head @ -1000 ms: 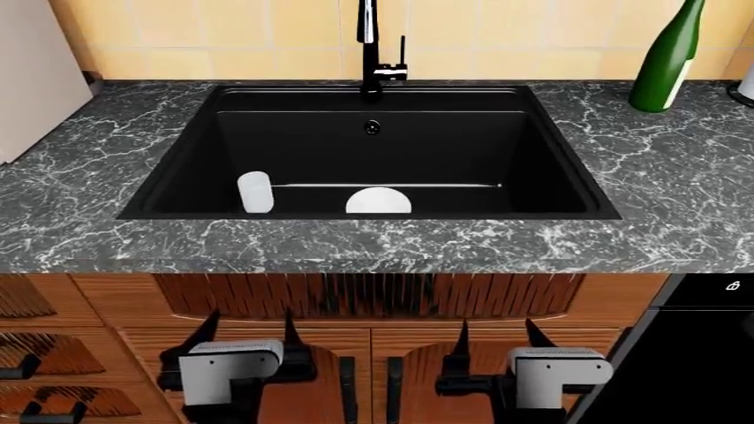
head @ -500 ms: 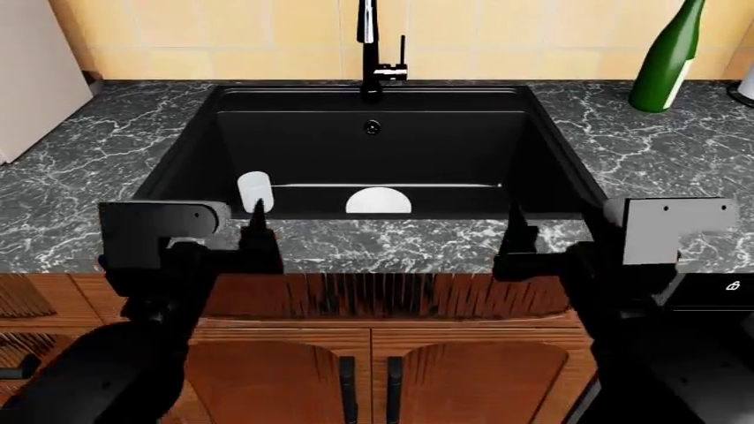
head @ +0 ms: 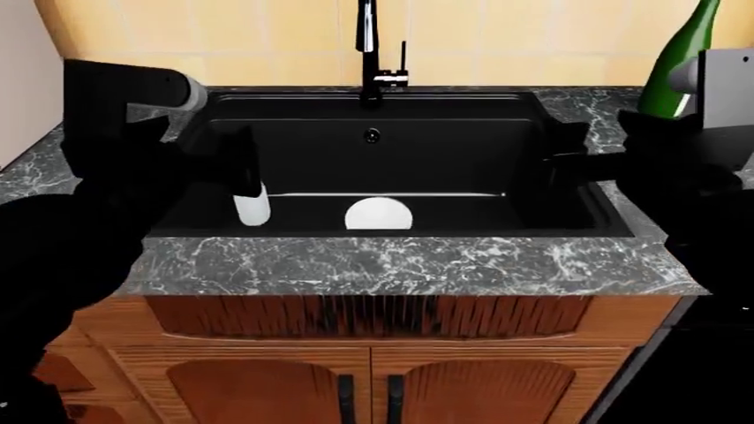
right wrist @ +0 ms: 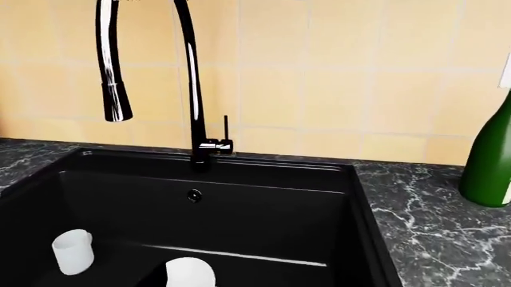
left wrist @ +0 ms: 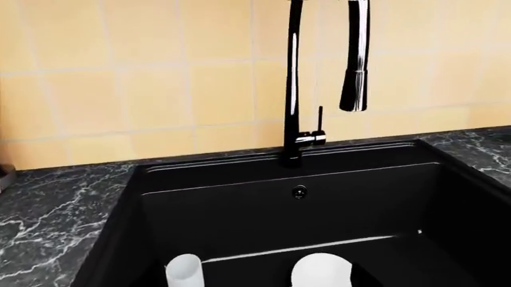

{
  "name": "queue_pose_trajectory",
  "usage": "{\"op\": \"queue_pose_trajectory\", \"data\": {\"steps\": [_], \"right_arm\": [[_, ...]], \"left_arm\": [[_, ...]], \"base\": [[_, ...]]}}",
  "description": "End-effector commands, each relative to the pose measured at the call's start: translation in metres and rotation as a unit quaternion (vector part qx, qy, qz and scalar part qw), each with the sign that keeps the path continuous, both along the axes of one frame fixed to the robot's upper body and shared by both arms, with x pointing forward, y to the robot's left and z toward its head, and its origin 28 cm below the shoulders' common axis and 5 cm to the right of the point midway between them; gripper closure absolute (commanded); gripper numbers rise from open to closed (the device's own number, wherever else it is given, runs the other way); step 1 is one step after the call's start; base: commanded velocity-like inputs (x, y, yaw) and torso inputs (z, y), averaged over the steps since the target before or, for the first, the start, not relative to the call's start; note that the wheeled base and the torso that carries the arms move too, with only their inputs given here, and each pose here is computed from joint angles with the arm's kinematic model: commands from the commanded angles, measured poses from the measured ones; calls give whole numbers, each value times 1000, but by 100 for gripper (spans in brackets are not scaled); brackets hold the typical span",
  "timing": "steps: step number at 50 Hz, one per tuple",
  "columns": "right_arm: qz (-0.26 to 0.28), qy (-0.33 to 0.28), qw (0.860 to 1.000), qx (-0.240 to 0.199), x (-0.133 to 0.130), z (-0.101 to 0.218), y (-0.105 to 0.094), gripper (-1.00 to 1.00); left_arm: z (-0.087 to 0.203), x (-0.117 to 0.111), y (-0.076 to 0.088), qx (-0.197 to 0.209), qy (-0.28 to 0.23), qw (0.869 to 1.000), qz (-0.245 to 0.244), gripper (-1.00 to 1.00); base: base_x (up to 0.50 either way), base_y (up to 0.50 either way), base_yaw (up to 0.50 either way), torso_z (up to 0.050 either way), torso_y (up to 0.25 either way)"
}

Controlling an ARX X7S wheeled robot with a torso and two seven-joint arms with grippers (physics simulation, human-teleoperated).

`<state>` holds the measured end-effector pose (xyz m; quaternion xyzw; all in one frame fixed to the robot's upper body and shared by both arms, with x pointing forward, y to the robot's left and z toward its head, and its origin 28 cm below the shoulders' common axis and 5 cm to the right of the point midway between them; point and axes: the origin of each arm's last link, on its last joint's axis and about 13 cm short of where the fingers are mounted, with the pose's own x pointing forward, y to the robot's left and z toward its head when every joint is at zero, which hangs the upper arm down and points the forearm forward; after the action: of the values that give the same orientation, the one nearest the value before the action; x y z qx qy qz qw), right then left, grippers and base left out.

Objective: Pick the cup and bowl from the sink and place them on the counter for drying.

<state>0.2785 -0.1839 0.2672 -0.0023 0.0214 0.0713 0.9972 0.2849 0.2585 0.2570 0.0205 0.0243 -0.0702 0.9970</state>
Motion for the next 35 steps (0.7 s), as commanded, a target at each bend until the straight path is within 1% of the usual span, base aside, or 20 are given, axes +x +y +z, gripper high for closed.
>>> {"op": "queue_pose_trajectory", "data": {"steps": [1,3,5,6,7,12,13,15,21,23,26,27,28,35], "right_arm": [[3,16,1000,-12,-3,3,-4,-100],[4,20,1000,-18,-4,2,-3,-100],[9,26,999,-16,-6,0,-2,-100],[10,25,1000,-14,-8,0,-2,-100],[10,24,1000,-16,-11,-1,-2,-100],[2,35,999,-31,-15,-7,-6,-100],[2,37,999,-30,-14,-6,-7,-100],[1,40,999,-30,-13,-5,-8,-100],[5,44,999,-30,-10,-2,-6,-100],[6,47,999,-24,-9,-1,-6,-100],[7,48,998,-27,-5,8,-7,-100],[9,49,998,-25,-4,11,-7,-100],[11,52,998,-32,-3,15,-7,-100],[14,52,998,-40,2,28,-9,-100]], "left_arm": [[3,-4,7,9,17,1000,3,-100],[1,-4,6,11,21,1000,2,-100],[-1,-4,9,29,14,999,12,-100],[-3,-5,7,13,25,1000,2,-100],[-5,-7,5,20,23,1000,2,-100],[-6,-8,6,15,24,1000,7,-100],[-6,-10,9,15,25,1000,8,-100],[-7,-7,6,15,27,999,8,-100],[-7,-9,12,13,29,999,9,-100],[-6,-8,13,12,30,999,10,-100],[-3,-7,12,17,31,999,10,-100],[1,-8,14,20,31,999,10,-100],[5,-8,17,21,29,999,11,-100],[19,-4,12,26,27,999,9,-100]], "base": [[500,0,0,0,0],[500,0,0,0,0],[500,0,0,0,0],[500,0,0,0,0],[500,0,0,0,0],[500,0,0,0,0],[500,0,0,0,0],[500,0,0,0,0],[500,0,0,0,0],[500,0,0,0,0],[500,0,0,0,5],[500,0,0,0,0],[500,0,0,0,0],[500,0,0,0,0]]}}
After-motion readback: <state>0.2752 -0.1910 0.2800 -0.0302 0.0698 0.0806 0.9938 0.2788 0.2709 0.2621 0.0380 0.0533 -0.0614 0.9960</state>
